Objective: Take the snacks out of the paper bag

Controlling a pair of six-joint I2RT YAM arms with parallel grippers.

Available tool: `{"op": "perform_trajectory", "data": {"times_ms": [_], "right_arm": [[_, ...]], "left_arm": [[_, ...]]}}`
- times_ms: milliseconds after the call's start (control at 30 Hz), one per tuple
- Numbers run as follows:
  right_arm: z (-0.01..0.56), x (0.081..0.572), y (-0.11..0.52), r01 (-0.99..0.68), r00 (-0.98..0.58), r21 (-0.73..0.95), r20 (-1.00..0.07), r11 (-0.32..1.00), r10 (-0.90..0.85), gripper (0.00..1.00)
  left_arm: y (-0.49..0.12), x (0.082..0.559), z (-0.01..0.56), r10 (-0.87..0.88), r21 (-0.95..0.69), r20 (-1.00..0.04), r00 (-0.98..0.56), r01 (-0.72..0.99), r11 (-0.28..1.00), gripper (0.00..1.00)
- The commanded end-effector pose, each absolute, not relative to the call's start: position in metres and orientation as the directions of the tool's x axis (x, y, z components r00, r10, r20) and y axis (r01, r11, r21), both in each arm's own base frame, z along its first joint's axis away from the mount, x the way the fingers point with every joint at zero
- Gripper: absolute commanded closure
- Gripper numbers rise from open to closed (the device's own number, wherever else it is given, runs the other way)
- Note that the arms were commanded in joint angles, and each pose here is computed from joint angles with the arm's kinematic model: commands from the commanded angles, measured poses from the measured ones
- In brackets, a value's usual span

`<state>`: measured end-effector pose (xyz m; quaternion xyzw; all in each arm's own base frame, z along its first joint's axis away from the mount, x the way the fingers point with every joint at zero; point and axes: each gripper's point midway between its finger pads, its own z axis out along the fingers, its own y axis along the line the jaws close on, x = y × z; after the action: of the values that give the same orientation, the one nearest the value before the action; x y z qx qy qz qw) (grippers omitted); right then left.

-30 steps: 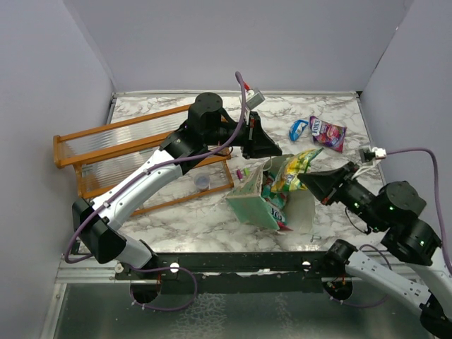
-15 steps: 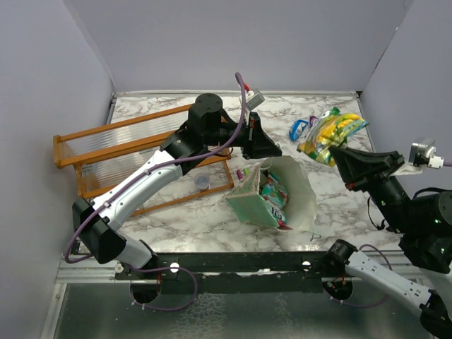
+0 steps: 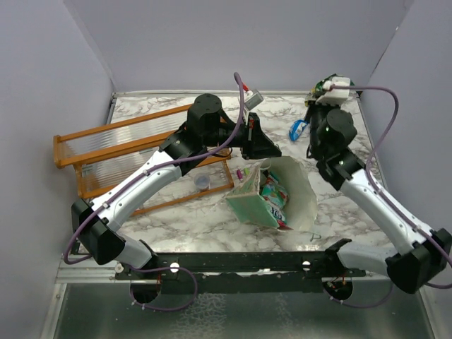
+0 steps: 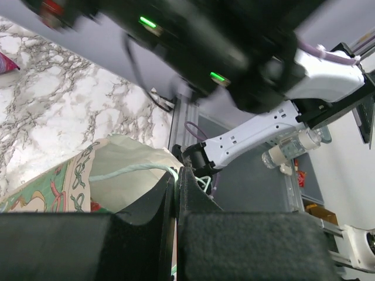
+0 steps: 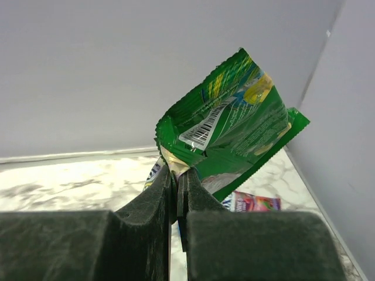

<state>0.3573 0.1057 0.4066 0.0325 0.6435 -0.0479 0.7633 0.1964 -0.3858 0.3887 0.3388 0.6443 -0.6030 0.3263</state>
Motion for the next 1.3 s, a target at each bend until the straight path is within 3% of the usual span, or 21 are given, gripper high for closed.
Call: {"op": "perform_trajectory", "data": {"times_ms": [0, 167, 267, 433, 533, 667, 967, 1200, 1267], "right_arm": [[0.405, 0.421, 0.081, 0.07, 0.169, 0.088, -0.983, 0.994, 0.075, 0.99], [0.341, 0.476, 0.066, -0.018, 0.046, 0.164, -0.985, 0.986, 0.164, 0.99], [0.304, 0.497, 0.05, -0.06, -0.028, 0.294, -0.956, 0.954, 0.292, 0.99], [0.263, 0.511, 0.044, -0.344, -0.173, 0.549, -0.834, 0.762, 0.523, 0.99], [0.241, 0.519, 0.043, -0.437, -0.305, 0.657, -0.751, 0.615, 0.586, 0.99], [0.227, 0.519, 0.042, -0.501, -0.343, 0.705, -0.694, 0.502, 0.633, 0.99], [0.168, 0.524, 0.021, -0.361, -0.395, 0.729, -0.684, 0.581, 0.613, 0.94], [0.123, 0.506, -0.019, -0.216, -0.443, 0.734, -0.662, 0.644, 0.605, 0.84], [0.125, 0.496, -0.032, -0.17, -0.456, 0.745, -0.64, 0.645, 0.619, 0.77]], "left_arm": [[-0.385, 0.195, 0.408, 0.001, -0.532, -0.847, -0.532, 0.847, 0.014, 1.0], [-0.383, 0.196, 0.407, 0.009, -0.525, -0.851, -0.526, 0.85, 0.026, 1.0], [-0.383, 0.195, 0.407, 0.009, -0.53, -0.848, -0.531, 0.847, 0.027, 1.0], [-0.381, 0.193, 0.408, 0.007, -0.531, -0.847, -0.531, 0.847, 0.024, 1.0], [-0.381, 0.193, 0.408, 0.007, -0.534, -0.845, -0.534, 0.845, 0.027, 1.0], [-0.381, 0.193, 0.41, 0.001, -0.536, -0.844, -0.536, 0.844, 0.023, 1.0], [-0.381, 0.193, 0.409, 0.0, -0.539, -0.842, -0.539, 0.842, 0.02, 1.0], [-0.381, 0.192, 0.408, 0.006, -0.546, -0.838, -0.546, 0.838, 0.02, 1.0], [-0.381, 0.192, 0.408, 0.005, -0.546, -0.837, -0.547, 0.837, 0.021, 1.0]]}}
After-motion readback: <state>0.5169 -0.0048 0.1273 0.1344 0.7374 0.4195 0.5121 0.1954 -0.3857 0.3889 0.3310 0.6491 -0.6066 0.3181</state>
